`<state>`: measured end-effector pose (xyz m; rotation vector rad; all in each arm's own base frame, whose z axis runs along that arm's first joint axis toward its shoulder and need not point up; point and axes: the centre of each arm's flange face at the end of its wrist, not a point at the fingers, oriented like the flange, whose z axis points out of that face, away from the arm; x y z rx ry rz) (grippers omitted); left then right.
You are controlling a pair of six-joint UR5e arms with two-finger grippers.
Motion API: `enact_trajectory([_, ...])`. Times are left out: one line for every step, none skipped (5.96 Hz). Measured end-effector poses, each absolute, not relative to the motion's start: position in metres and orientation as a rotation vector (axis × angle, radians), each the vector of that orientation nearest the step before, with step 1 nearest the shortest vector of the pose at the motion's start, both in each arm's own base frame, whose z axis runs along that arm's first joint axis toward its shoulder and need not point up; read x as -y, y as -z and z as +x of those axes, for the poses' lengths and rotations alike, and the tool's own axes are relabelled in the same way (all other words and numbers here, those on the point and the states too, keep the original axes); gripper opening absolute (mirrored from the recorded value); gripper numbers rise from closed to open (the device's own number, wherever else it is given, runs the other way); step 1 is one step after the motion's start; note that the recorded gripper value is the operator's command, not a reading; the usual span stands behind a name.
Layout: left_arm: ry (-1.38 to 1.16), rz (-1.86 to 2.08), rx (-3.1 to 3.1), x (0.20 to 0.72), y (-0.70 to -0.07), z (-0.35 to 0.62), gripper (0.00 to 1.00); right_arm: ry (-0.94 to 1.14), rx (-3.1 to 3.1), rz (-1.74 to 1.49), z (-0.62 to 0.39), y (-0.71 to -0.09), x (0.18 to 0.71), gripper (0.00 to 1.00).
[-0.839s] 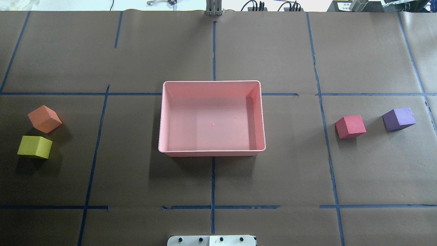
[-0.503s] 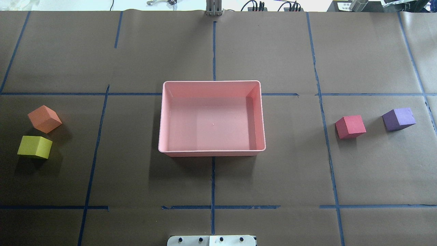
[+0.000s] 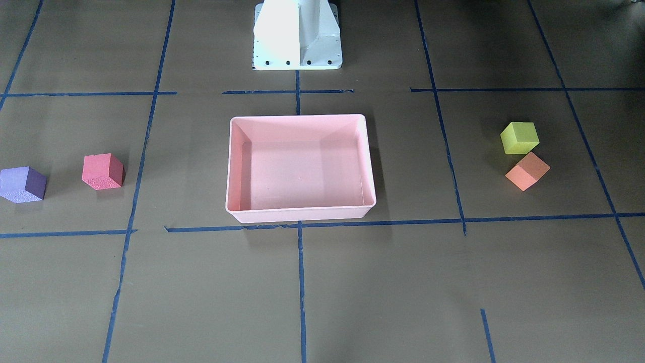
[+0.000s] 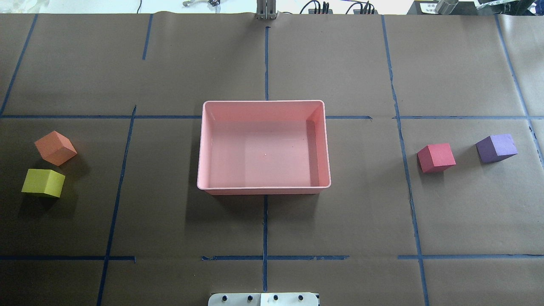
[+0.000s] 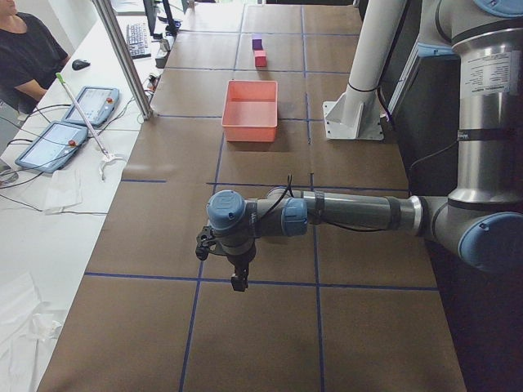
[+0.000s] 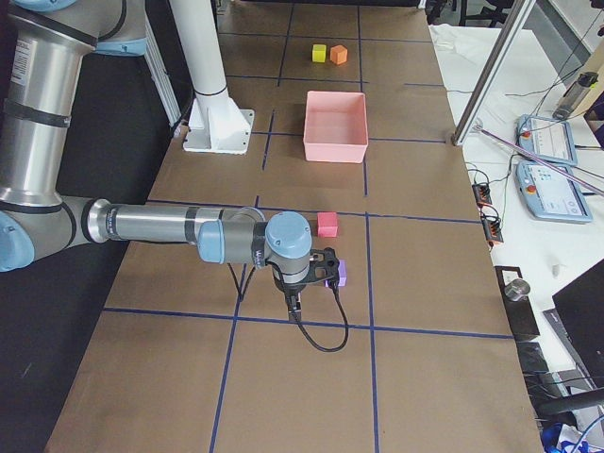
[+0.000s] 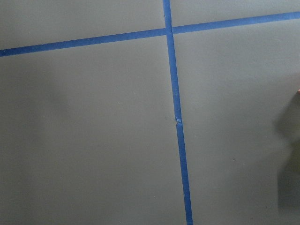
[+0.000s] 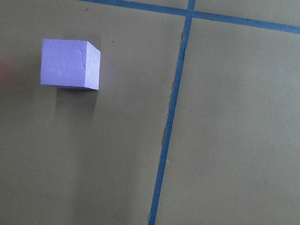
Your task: Place blocks into pink bin with both arms
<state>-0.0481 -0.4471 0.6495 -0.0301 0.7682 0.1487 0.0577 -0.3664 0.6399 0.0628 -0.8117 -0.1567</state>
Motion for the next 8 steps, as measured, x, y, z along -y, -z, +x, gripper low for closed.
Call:
enact_trajectory([-0.150,-0.030,-0.767,0.447,-0.650,-0.048,1.00,0.155,0.813,0.059,0.058,-0.641,0.365,1.00])
enact_trajectory([-0.149,-0.030,-0.767,0.447,-0.650,-0.048,1.00,0.156,0.810,0.060,0.058,-0.642,0.366,1.00])
enact_trajectory([-0.147,-0.032,-0.768,0.446,-0.650,-0.048,1.00,0.158,0.804,0.064,0.058,-0.641,0.368,1.00])
enact_trajectory([-0.144,-0.035,-0.768,0.446,-0.651,-0.048,1.00,0.151,0.801,0.068,0.058,-0.638,0.372,1.00])
enact_trajectory([-0.143,-0.037,-0.767,0.445,-0.652,-0.048,1.00,0.135,0.800,0.068,0.058,-0.635,0.376,1.00])
enact_trajectory([-0.142,-0.039,-0.765,0.445,-0.653,-0.048,1.00,0.124,0.802,0.067,0.058,-0.633,0.378,1.00])
enact_trajectory([-0.141,-0.040,-0.765,0.444,-0.654,-0.049,1.00,0.123,0.806,0.068,0.058,-0.632,0.380,1.00])
enact_trajectory([-0.140,-0.044,-0.765,0.441,-0.656,-0.049,1.00,0.134,0.805,0.091,0.057,-0.629,0.384,1.00])
